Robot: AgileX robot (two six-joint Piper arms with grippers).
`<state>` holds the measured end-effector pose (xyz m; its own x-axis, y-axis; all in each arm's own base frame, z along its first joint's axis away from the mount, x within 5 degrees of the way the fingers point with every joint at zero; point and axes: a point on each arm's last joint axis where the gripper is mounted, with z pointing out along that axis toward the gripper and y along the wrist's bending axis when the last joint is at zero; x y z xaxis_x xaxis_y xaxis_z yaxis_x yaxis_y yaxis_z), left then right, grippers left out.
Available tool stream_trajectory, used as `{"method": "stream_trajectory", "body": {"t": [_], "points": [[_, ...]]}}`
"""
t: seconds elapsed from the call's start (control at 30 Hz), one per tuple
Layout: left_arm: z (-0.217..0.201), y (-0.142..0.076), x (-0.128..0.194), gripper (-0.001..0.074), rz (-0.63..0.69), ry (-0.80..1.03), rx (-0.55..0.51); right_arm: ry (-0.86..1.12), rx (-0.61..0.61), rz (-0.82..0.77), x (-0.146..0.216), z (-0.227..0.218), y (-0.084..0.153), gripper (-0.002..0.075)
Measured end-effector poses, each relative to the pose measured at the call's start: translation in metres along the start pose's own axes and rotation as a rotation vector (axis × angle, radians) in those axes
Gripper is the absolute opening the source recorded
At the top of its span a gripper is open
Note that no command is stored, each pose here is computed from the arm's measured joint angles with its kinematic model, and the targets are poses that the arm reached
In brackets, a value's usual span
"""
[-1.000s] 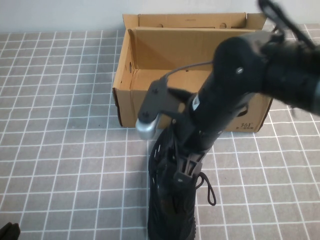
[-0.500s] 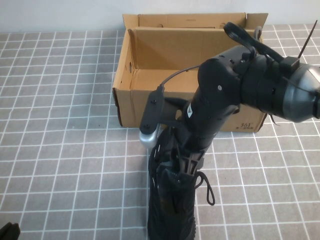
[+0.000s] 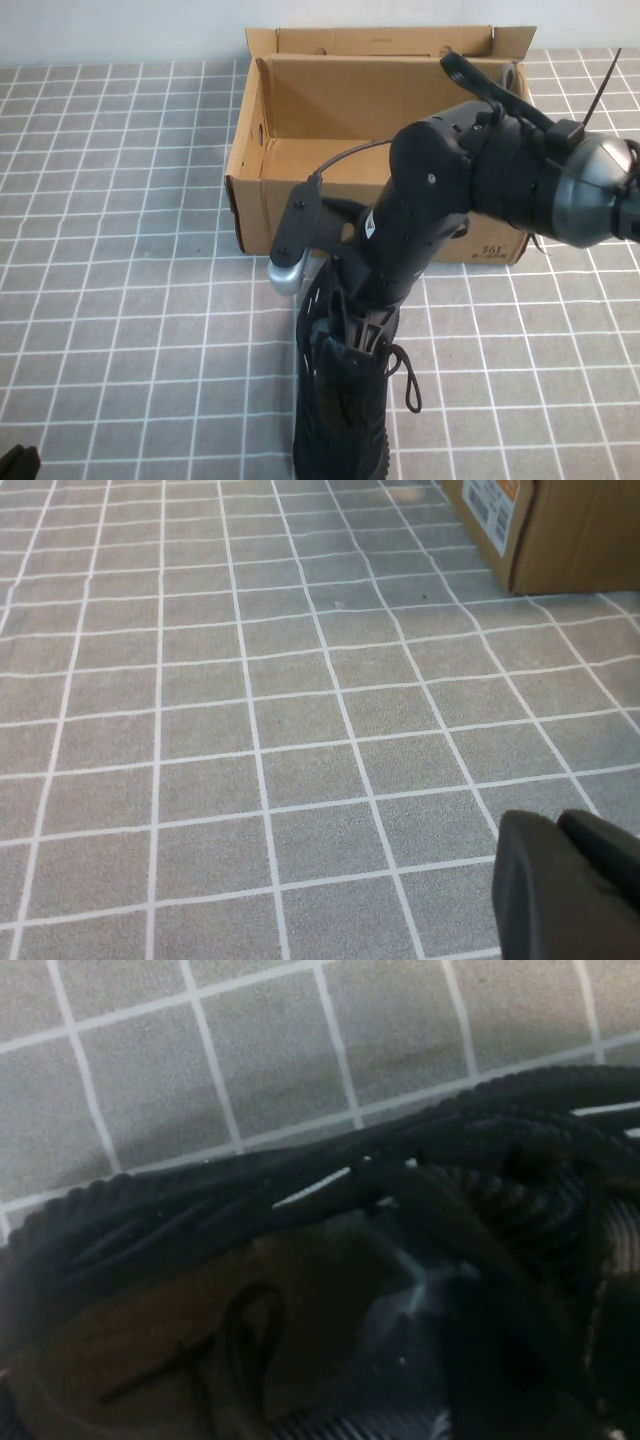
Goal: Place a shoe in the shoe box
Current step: Pick up the shoe from the table
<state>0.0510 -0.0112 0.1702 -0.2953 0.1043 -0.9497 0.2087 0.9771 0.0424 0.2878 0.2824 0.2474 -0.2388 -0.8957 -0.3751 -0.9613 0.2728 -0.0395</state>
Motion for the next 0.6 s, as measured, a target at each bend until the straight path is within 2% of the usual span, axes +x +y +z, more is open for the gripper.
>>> {"method": "stream_trajectory", "body": {"t": [0.1, 0.2, 0.33, 0.6], "points": [[0.000, 0.000, 0.000, -0.0001, 0.000, 0.000, 0.000, -0.002, -0.003, 0.011, -0.001, 0.000, 0.000, 0.0090], [0.000, 0.000, 0.000, -0.0001, 0.000, 0.000, 0.000, -0.005, -0.004, 0.014, -0.001, -0.007, 0.003, 0.0017], [0.000, 0.000, 0.000, -0.0001, 0.000, 0.000, 0.000, -0.017, 0.008, 0.023, -0.001, -0.032, 0.009, -0.0003], [0.000, 0.000, 0.000, -0.0001, 0.000, 0.000, 0.000, -0.105, 0.041, 0.009, -0.003, -0.139, 0.029, -0.0005]]}}
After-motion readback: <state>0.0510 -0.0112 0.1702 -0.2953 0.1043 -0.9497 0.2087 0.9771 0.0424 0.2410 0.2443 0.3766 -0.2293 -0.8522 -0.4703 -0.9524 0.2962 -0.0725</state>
